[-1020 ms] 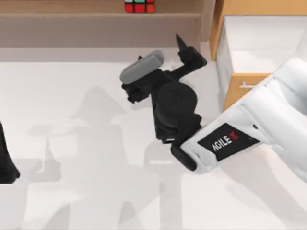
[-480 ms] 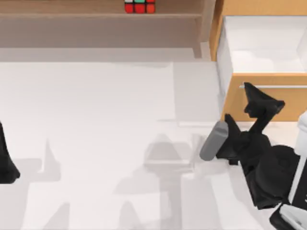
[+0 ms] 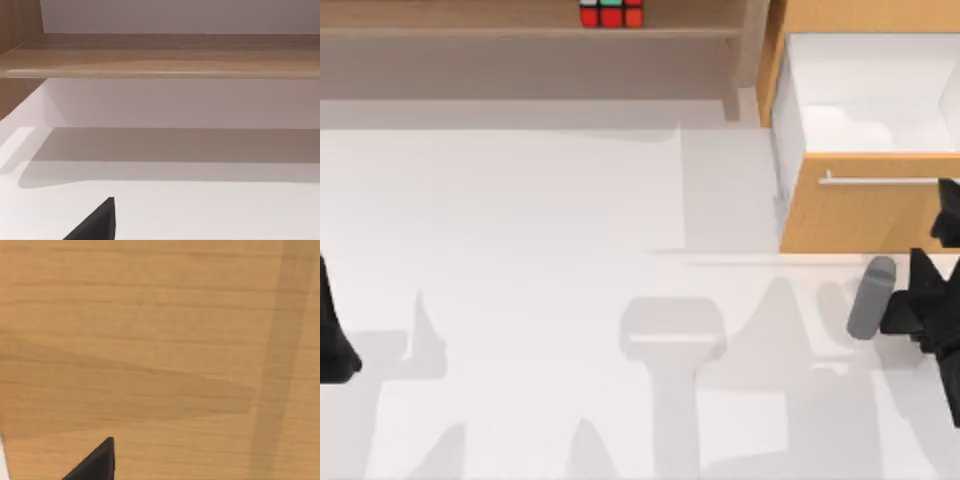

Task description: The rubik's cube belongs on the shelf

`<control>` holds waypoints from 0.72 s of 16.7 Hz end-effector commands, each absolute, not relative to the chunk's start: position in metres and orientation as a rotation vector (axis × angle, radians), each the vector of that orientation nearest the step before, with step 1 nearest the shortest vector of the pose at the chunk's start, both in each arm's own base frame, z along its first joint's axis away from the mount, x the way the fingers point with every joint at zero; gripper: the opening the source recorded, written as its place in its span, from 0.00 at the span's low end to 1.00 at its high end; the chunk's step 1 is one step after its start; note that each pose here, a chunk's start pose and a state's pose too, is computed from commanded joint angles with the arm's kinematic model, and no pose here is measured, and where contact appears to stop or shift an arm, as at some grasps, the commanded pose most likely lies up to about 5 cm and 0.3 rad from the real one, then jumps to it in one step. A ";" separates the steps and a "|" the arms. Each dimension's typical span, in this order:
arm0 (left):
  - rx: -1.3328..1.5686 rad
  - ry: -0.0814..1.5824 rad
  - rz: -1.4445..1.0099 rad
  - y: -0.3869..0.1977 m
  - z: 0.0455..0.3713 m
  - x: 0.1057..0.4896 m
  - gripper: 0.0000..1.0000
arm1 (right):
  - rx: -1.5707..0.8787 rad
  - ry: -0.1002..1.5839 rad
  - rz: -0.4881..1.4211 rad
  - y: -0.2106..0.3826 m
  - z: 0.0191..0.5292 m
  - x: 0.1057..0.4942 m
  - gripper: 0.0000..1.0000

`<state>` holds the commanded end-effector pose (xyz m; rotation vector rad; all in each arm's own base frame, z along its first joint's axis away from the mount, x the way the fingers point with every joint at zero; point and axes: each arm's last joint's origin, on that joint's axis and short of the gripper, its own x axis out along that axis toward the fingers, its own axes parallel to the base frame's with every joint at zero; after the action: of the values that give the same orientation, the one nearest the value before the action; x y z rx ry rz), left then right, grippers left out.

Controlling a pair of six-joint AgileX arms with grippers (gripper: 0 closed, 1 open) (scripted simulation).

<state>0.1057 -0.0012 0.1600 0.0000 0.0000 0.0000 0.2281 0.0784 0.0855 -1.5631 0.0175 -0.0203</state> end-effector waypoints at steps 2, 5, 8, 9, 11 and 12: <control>0.000 0.000 0.000 -0.001 0.160 0.106 1.00 | -1.569 0.016 -0.013 0.073 0.088 0.227 1.00; 0.000 0.000 0.000 -0.001 0.160 0.106 1.00 | -1.571 0.008 -0.008 0.071 0.089 0.228 1.00; 0.000 0.000 0.000 -0.001 0.160 0.106 1.00 | -1.571 0.008 -0.008 0.071 0.089 0.228 1.00; 0.000 0.000 0.000 -0.001 0.160 0.106 1.00 | -1.576 0.022 0.003 0.071 0.086 0.228 1.00; 0.000 0.000 0.000 -0.001 0.160 0.106 1.00 | -1.571 0.011 -0.005 0.072 0.088 0.231 1.00; 0.000 0.000 0.000 -0.001 0.160 0.106 1.00 | -1.570 0.008 -0.008 0.072 0.088 0.234 1.00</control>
<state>0.1057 -0.0012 0.1600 0.0000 0.0000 0.0000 0.2339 0.0721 0.0882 -1.5703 0.0080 -0.0078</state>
